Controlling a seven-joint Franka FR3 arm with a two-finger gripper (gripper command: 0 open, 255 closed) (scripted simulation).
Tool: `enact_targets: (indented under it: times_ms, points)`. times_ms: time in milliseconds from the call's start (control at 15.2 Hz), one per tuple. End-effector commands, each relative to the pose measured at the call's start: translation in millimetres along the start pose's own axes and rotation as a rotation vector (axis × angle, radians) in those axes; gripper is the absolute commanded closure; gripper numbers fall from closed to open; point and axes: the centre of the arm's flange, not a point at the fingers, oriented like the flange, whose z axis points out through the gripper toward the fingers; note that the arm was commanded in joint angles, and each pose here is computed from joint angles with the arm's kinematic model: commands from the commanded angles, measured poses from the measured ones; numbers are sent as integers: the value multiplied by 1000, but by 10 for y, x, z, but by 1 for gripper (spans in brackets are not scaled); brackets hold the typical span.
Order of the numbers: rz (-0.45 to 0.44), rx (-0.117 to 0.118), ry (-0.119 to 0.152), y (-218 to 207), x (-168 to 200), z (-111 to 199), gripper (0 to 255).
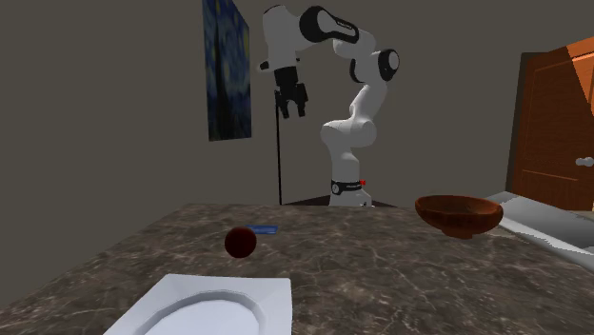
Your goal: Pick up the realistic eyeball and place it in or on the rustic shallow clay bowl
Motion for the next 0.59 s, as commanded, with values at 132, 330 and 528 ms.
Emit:
enact_targets:
  times_ms: [132,330,528]
  points:
    - [-7,-2,7,-142,196,87,0]
    - [-17,-6,19,-358,489,215,0]
    - [-27,-10,30,-576,781,341,0]
